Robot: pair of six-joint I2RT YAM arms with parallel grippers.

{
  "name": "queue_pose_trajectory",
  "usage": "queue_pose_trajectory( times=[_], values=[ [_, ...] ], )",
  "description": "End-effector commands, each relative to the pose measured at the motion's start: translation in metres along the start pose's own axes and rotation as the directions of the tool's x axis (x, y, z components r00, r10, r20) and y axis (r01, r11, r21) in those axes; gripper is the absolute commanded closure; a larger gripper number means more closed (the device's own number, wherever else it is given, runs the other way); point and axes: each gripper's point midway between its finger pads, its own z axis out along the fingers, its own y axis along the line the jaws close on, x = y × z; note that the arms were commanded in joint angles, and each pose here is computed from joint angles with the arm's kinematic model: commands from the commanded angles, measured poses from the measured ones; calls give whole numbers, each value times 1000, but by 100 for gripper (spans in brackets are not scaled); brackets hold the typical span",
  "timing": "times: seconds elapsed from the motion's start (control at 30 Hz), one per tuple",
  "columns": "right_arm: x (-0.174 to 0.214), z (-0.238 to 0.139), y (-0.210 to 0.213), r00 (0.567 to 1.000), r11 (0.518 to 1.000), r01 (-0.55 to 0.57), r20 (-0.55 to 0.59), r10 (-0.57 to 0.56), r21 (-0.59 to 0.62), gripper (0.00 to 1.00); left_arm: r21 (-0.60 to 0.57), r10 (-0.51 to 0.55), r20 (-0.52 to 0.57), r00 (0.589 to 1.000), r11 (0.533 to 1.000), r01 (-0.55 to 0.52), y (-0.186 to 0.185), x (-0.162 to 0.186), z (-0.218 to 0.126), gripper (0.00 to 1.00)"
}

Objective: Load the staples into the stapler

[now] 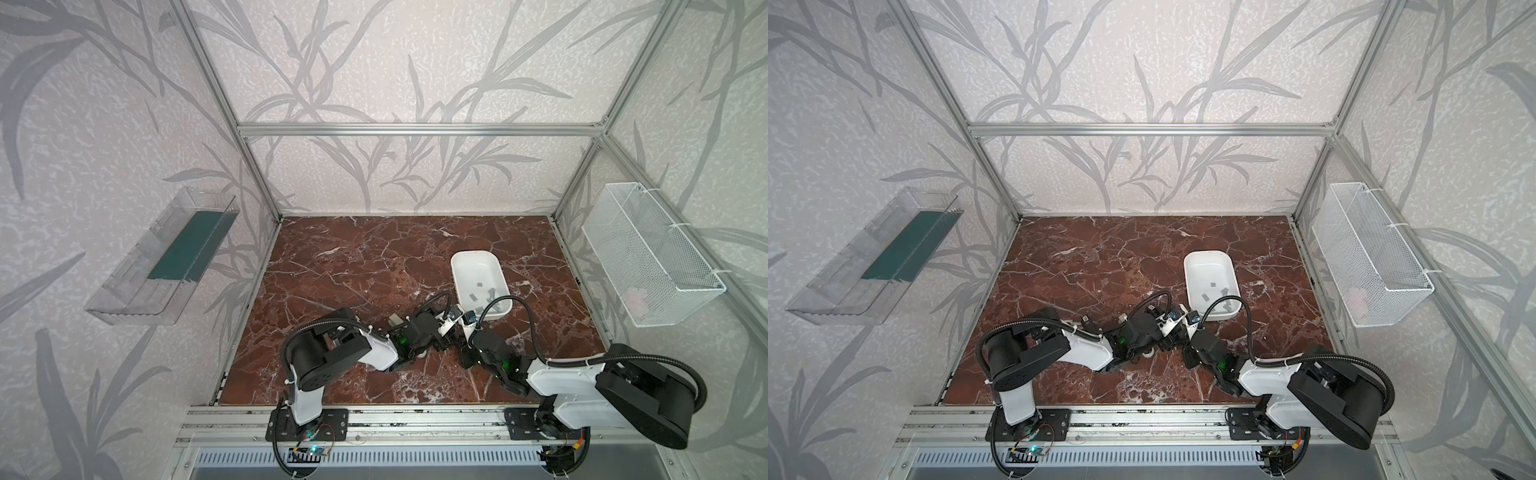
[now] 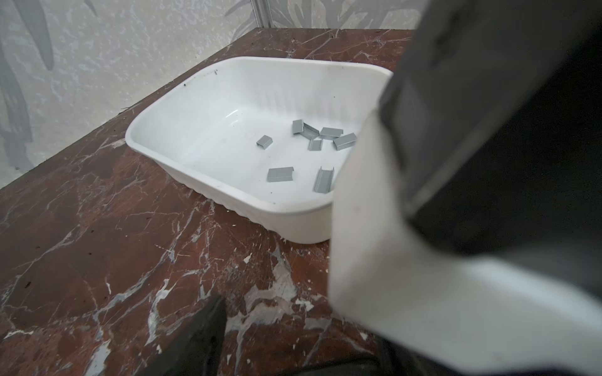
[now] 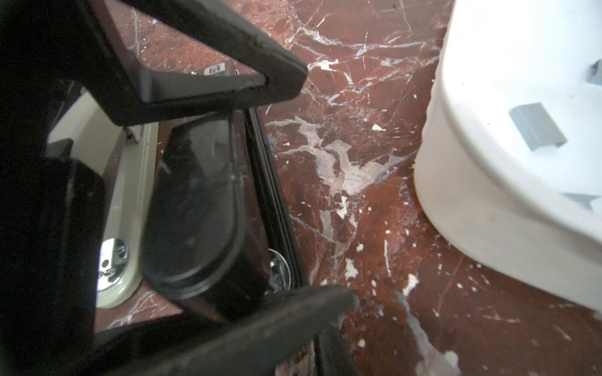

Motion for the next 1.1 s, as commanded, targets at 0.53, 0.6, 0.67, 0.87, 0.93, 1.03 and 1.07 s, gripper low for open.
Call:
queue_pose_trajectory(
  times=[0.53,0.6,0.67,0.87,0.93,1.03,1.07],
  values=[
    [1,-18,-29,995,990,-100,4,100,101,72,185,49,242,969,978,-96,-29,-46,-36,16],
    [-2,-21,-30,994,988,-110,4,110,108,72,216,40,202,979,973,-84,-31,-53,-37,15],
    [-5,-25,-30,993,987,-119,12,118,107,71,243,30,175,984,967,-72,-33,-58,-39,15],
    [-17,-37,-27,992,988,-125,36,122,91,70,266,-4,85,996,964,-19,-32,-63,-31,14],
    [-23,-41,-23,992,990,-124,46,121,71,70,214,-45,74,996,976,28,-20,-68,-30,16],
    [-39,-49,-5,992,994,-107,70,108,-24,72,74,-154,65,986,986,149,12,-78,-34,28],
    [-45,-51,1,991,993,-101,81,105,-55,72,25,-199,69,978,980,198,23,-77,-38,38]
  ],
)
